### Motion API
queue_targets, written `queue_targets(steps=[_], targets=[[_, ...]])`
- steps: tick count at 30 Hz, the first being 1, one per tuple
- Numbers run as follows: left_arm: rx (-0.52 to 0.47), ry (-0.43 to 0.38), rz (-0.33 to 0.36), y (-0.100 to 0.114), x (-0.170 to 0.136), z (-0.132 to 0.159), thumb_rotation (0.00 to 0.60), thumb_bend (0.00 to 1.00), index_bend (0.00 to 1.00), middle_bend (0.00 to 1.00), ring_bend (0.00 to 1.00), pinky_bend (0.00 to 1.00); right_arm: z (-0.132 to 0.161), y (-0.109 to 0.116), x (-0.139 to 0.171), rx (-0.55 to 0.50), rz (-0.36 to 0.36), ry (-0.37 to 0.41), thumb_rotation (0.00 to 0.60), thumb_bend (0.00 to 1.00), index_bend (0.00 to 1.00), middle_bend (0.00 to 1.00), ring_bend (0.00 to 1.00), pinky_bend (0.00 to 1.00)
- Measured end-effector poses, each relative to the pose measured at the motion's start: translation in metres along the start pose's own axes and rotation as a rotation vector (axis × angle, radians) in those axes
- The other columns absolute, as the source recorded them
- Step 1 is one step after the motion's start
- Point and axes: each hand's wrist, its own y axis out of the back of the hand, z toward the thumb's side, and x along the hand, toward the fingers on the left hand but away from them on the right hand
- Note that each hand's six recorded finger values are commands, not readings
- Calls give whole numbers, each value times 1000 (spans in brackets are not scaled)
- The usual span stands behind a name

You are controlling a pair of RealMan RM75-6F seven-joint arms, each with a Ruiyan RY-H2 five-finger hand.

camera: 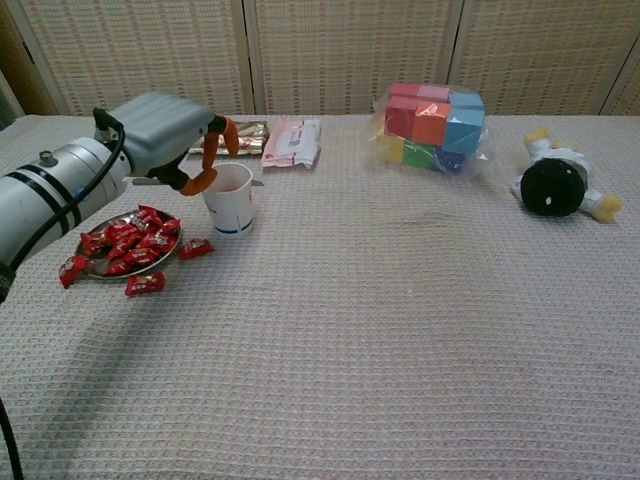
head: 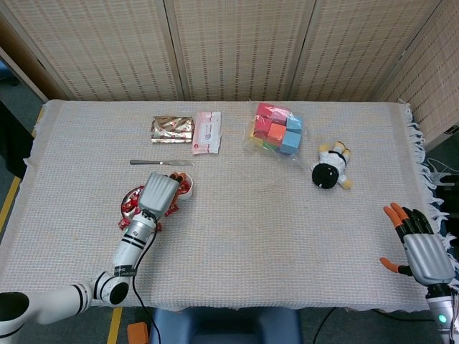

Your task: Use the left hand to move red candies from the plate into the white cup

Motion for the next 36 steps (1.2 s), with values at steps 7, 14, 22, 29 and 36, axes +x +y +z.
queue_targets(steps=[7, 14, 22, 29, 36], targets=[[-134, 33, -13, -18, -78, -31, 600, 435, 337, 443, 690, 1000, 4, -1, 1, -1, 3, 17, 600, 53, 0, 0, 0, 0], [-151, 37, -64, -44, -109, -33, 600, 432, 296, 338, 761, 1000, 8, -3, 2, 1, 9, 31, 600, 52, 0, 0, 0, 0], [-109, -9, -91, -62, -124, -17, 600, 426, 279, 305, 784, 1000, 7, -4, 1, 4, 15, 26, 600, 53, 0, 0, 0, 0], [-48, -28, -84, -76, -126, -12, 600, 434, 307, 334, 784, 1000, 8, -5, 1, 6, 15, 29, 600, 53, 0, 0, 0, 0], [13, -42, -80, -89, -122, -9, 600, 434, 342, 373, 782, 1000, 7, -4, 1, 5, 14, 23, 600, 53, 0, 0, 0, 0]])
